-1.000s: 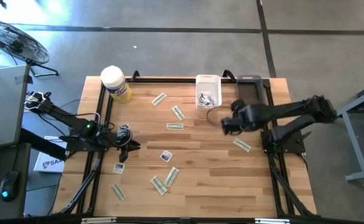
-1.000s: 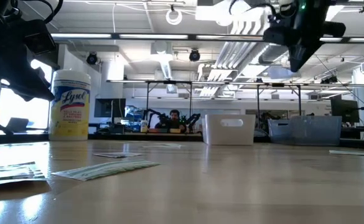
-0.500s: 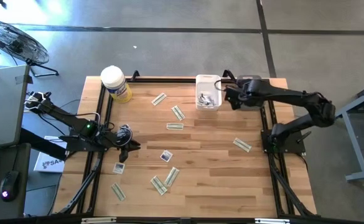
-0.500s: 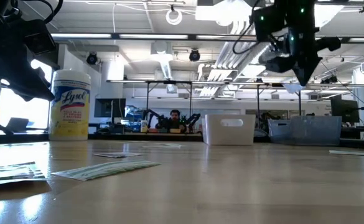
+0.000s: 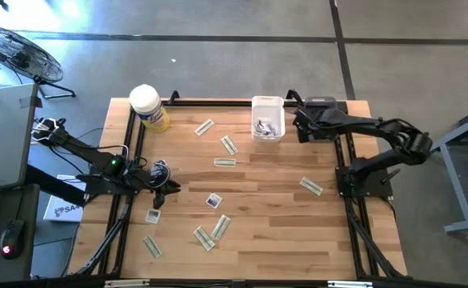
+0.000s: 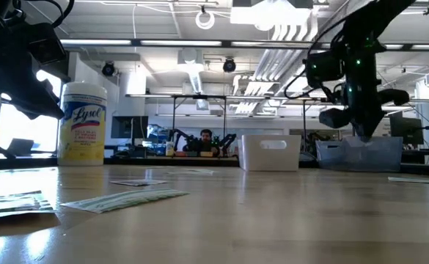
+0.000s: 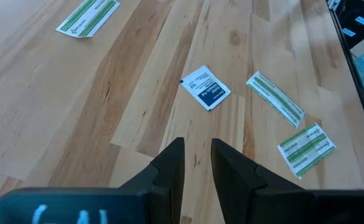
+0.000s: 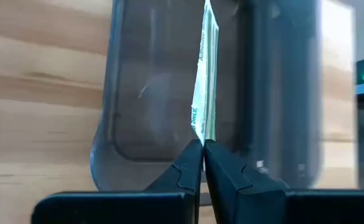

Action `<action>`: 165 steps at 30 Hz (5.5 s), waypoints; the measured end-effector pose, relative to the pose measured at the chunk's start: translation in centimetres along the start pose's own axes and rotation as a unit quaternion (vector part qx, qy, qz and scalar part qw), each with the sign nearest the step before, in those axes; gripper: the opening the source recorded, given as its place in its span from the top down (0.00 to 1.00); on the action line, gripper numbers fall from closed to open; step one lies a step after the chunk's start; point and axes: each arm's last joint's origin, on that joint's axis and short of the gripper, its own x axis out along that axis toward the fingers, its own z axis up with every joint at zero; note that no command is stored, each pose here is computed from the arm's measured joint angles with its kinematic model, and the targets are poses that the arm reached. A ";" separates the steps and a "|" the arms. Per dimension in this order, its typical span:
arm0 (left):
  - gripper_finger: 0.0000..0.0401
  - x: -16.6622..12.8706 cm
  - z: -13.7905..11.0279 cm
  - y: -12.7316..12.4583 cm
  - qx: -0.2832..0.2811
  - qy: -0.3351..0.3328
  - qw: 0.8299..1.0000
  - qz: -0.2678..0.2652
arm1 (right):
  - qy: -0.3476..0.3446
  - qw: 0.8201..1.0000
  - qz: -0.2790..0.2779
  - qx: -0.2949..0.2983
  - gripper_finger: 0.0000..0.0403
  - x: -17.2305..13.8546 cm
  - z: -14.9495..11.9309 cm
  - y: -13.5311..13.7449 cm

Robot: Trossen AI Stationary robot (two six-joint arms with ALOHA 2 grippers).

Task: Pick & Place First Aid Supplies
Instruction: Put the green bandage into the black bin

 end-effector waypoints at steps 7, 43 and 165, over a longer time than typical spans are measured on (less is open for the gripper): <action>0.81 0.0 0.0 0.0 0.000 0.000 1.000 0.000 | 0.013 1.000 0.008 -0.009 0.87 0.8 -0.4 -0.1; 0.81 0.0 0.0 0.0 0.000 0.000 1.000 0.000 | 0.137 0.928 0.212 -0.273 0.73 -7.3 -14.1 4.7; 0.81 0.0 0.0 0.0 0.000 0.000 1.000 0.000 | 0.005 1.000 0.015 -0.023 0.78 -4.7 2.1 -0.1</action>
